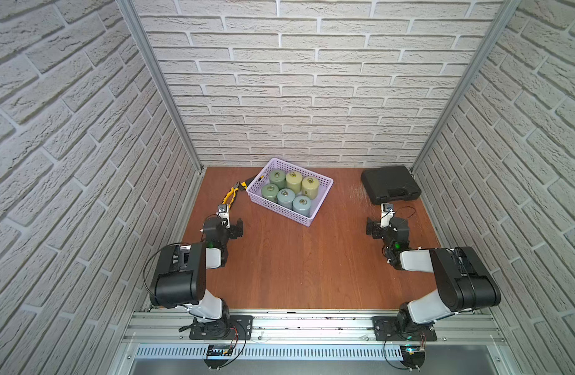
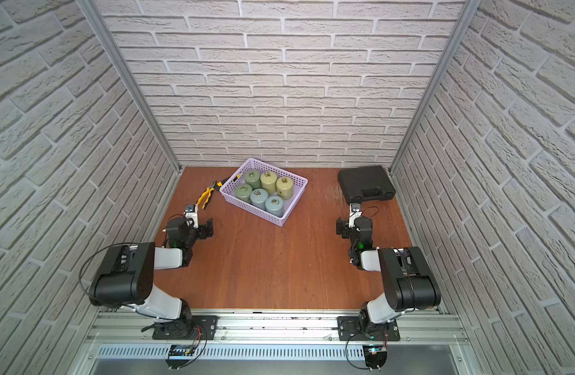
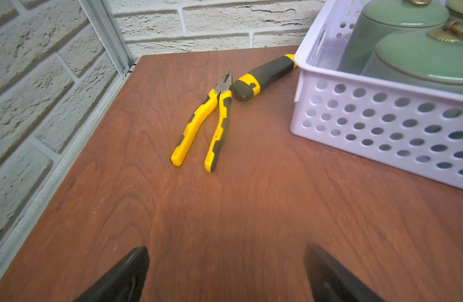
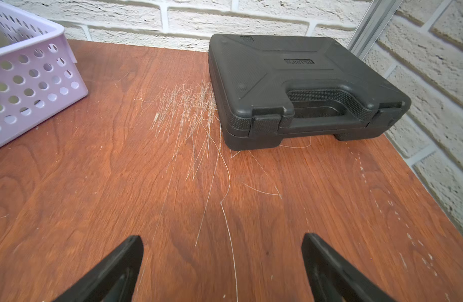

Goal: Take the tea canister out of the basket
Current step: Move the basket to the center of the board.

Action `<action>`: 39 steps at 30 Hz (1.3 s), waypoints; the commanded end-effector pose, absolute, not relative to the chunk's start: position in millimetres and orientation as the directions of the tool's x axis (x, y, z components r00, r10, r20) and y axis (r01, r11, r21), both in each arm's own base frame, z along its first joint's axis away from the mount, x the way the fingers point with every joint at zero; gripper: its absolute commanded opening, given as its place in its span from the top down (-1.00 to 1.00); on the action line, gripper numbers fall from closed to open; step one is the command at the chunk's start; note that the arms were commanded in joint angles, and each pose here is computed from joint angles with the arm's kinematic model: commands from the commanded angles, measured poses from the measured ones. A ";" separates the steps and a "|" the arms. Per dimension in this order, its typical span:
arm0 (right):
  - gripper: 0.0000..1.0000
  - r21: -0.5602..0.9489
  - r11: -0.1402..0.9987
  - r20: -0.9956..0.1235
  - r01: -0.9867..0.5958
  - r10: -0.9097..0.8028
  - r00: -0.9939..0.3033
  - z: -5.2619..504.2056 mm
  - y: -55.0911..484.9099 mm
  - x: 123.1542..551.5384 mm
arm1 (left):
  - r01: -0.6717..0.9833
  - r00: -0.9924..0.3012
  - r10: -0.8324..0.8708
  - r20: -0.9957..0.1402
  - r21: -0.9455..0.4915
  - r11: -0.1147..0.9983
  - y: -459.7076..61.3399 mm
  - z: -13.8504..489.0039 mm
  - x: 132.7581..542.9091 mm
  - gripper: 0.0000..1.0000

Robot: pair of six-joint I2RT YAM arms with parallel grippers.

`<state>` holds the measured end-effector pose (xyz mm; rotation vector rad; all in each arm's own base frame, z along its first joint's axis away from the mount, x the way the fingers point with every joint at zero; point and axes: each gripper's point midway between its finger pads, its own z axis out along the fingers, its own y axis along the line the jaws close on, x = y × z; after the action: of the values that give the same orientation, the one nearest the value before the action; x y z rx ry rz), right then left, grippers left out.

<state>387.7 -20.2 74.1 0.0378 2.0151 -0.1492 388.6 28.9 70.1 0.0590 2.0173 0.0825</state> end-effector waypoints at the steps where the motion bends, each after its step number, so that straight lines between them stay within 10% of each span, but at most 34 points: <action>1: -0.98 -0.074 0.991 -0.930 0.108 -0.030 -0.365 94.9 -21.9 394.9 | 0.001 -0.375 0.104 -0.921 0.112 0.994 27.6 87.0 396.8 -0.96; 39: -0.98 -0.074 0.991 -0.930 0.108 -0.029 -0.366 94.5 -21.9 394.7 | 0.009 -0.377 0.090 -0.922 0.093 0.996 28.9 86.5 397.0 -0.96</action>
<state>387.6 -20.2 73.9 0.0382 2.0155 -0.1490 388.6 28.2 70.1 0.0637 2.0174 0.0865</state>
